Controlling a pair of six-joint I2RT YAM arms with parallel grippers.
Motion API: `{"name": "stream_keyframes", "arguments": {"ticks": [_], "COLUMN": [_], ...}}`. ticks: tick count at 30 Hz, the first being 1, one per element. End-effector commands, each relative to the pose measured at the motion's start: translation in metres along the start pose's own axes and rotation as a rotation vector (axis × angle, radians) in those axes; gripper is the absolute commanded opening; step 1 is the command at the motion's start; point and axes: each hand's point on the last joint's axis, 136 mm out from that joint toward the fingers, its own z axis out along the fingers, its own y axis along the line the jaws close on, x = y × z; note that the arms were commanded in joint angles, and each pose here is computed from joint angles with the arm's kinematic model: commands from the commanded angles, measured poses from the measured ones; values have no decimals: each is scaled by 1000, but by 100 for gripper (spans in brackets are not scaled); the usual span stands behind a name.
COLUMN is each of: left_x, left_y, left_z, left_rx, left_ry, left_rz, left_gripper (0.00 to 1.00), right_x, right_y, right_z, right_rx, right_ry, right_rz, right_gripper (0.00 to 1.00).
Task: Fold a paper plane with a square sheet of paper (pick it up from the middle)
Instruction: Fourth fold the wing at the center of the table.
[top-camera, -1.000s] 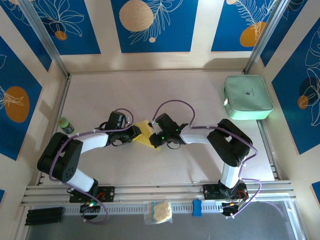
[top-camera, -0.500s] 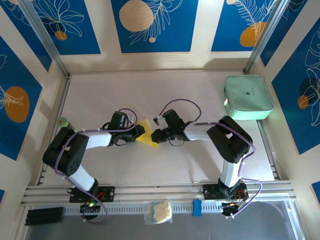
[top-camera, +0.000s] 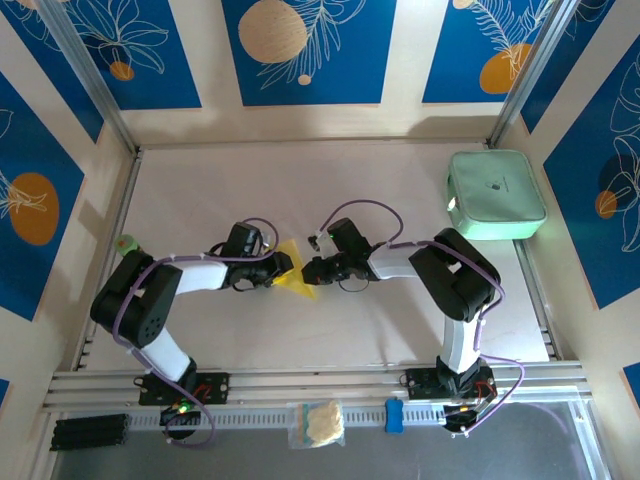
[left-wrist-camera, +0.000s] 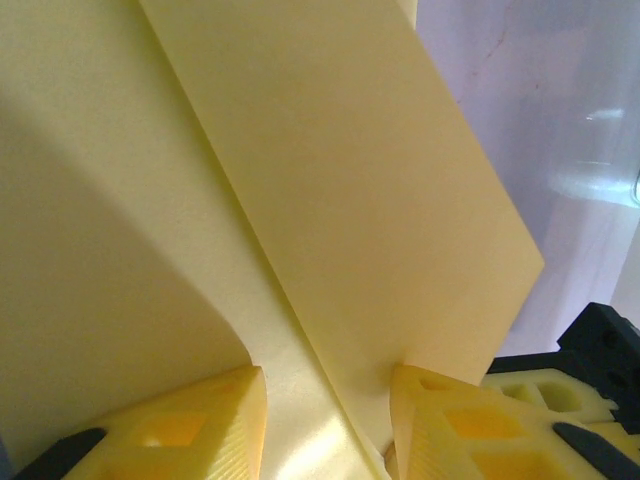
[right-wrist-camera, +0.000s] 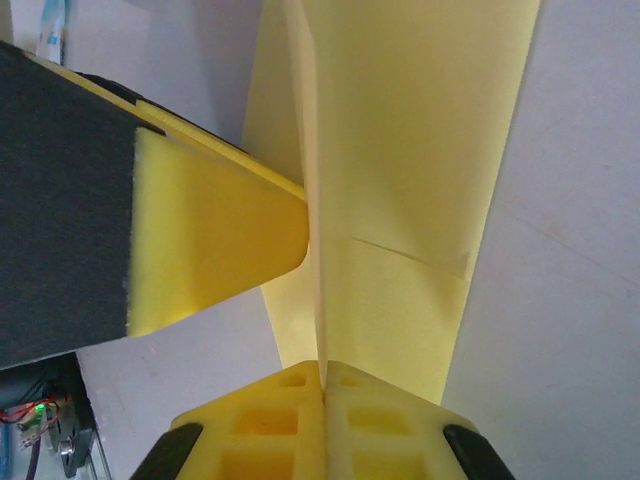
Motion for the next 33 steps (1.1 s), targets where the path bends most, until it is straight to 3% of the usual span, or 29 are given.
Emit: {"name": "stream_keyframes", "arguments": {"ticks": [1,9,21,33], "left_x": [6,12,19,23], "left_y": [16,34,57,72], "left_z": [5,7,3,3], "left_rx": [-83,-181,-302,-395], "left_ry": [25,46,46,74], "left_rz": [-2,-41,-95,-148], "left_gripper": [39,43,44,41], "right_x": [7,9,4,16], "right_y": [-1,-4,2,-3], "right_z": [3,3,-18,-11], "right_rx": [-39,-32,61,211], "right_ry": [30,42,-18,-24], "right_rz": [37,47,-16,-85], "right_gripper": [0,0,25,31]}}
